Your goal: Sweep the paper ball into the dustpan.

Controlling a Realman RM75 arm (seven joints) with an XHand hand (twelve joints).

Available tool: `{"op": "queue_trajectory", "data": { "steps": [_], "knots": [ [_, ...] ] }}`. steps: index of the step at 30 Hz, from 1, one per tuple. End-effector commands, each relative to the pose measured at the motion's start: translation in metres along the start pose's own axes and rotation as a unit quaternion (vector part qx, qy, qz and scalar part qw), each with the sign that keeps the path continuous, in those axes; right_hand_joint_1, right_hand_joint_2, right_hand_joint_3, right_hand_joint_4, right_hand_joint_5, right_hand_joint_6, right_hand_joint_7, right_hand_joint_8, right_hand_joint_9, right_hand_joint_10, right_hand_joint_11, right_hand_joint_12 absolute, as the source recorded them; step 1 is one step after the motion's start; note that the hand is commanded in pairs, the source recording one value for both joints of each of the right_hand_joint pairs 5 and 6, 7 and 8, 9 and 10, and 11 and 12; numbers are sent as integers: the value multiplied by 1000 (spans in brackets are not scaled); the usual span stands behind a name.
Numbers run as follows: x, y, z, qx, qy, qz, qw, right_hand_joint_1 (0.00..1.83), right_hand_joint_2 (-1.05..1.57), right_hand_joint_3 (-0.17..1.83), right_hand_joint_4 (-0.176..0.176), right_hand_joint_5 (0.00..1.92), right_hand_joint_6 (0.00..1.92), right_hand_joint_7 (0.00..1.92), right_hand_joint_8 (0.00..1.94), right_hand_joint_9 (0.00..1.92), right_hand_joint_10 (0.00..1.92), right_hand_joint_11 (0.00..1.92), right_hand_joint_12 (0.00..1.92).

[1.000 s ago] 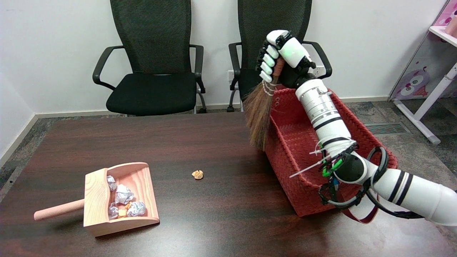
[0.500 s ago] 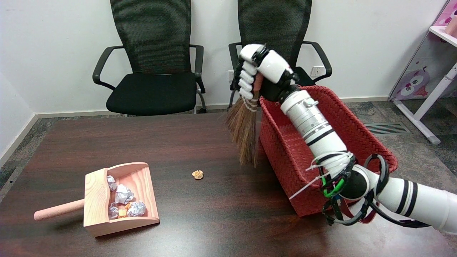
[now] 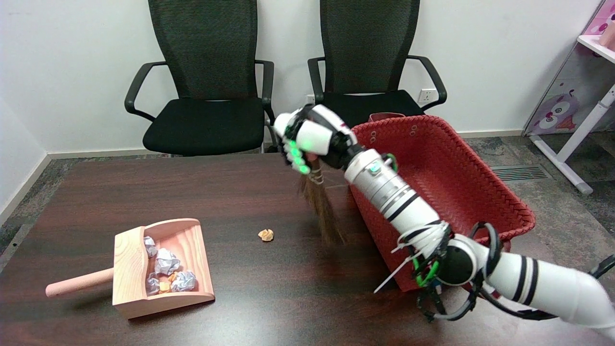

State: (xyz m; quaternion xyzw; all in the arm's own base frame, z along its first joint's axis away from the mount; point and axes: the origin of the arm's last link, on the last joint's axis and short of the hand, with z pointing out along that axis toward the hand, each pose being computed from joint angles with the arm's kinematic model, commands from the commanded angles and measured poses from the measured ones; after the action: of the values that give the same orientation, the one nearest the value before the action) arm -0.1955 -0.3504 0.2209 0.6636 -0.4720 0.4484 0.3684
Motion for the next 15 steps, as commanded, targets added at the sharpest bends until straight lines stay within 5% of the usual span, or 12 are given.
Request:
{"op": "queue_trajectory", "data": {
  "steps": [1, 15],
  "knots": [
    [-76, 14, 22, -15, -81, -55, 995, 686, 1480, 1548, 47, 1920, 1920, 1920, 1920, 1920, 1920, 1920, 1920],
    [-100, 2, 58, 8, -84, -226, 970, 693, 1571, 1519, 49, 1920, 1920, 1920, 1920, 1920, 1920, 1920, 1920]
  ]
}}
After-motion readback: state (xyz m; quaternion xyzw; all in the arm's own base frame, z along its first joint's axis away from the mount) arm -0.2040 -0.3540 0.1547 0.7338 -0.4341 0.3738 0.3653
